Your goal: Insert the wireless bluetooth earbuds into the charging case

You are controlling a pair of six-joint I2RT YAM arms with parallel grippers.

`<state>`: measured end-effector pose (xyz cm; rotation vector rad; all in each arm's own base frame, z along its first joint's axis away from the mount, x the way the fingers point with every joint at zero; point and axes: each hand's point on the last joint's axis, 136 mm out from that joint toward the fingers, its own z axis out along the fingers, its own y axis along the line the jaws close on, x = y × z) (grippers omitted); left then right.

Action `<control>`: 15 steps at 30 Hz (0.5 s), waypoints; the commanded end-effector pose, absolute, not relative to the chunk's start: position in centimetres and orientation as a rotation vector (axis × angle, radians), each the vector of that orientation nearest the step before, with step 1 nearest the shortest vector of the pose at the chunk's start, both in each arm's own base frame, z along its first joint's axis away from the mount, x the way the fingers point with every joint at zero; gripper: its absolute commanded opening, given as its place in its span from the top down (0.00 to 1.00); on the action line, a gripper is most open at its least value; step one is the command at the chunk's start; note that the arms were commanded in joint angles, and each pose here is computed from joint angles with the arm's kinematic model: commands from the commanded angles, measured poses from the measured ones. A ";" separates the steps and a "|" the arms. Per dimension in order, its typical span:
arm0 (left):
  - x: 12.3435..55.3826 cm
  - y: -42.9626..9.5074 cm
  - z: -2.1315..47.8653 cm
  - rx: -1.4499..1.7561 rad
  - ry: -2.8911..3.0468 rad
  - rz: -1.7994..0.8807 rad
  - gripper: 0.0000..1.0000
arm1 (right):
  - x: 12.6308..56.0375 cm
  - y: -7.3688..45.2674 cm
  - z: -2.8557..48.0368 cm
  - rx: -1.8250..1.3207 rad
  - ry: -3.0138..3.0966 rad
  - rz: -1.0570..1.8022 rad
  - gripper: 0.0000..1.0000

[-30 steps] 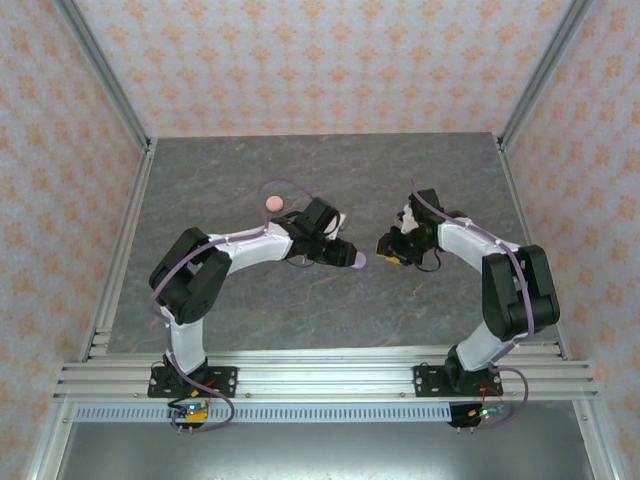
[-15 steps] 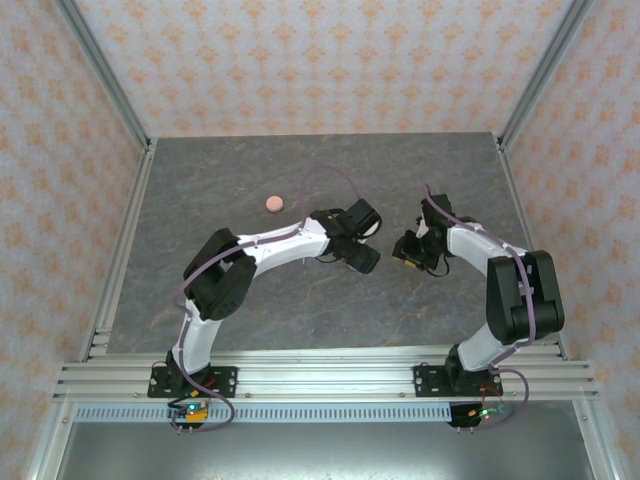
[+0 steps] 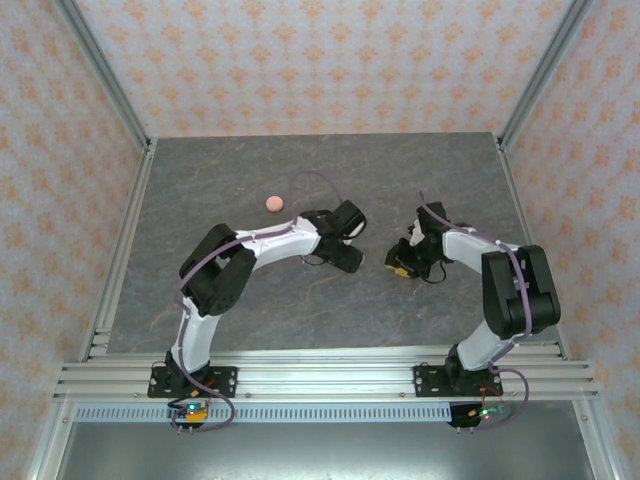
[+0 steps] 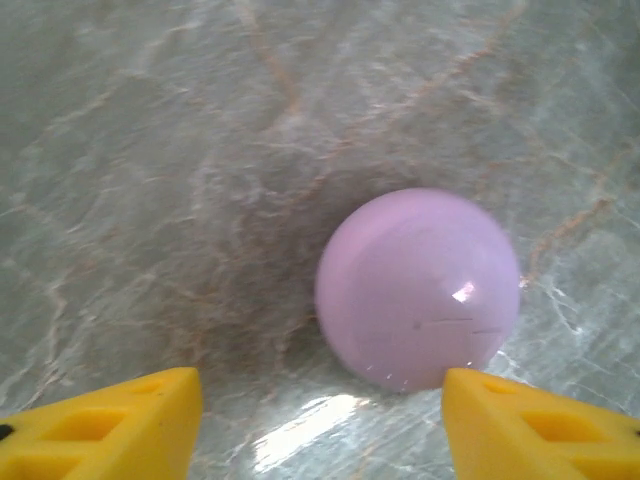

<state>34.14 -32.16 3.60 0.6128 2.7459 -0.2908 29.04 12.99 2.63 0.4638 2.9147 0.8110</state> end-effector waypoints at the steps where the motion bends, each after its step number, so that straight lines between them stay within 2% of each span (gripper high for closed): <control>1: 35.0 -32.2 5.4 0.512 2.714 -0.414 0.45 | 29.5 14.2 2.3 0.503 2.893 0.880 0.68; 4: 35.2 -32.3 5.1 0.476 2.724 -0.490 0.55 | 29.9 15.0 2.0 0.505 2.894 0.893 0.72; 10: 35.4 -33.4 6.0 0.465 2.694 -0.593 0.58 | 30.6 16.0 1.5 0.517 2.892 0.887 0.76; 15: 36.4 -32.8 6.2 0.419 2.690 -0.560 0.64 | 31.3 16.9 1.6 0.513 2.875 0.929 0.76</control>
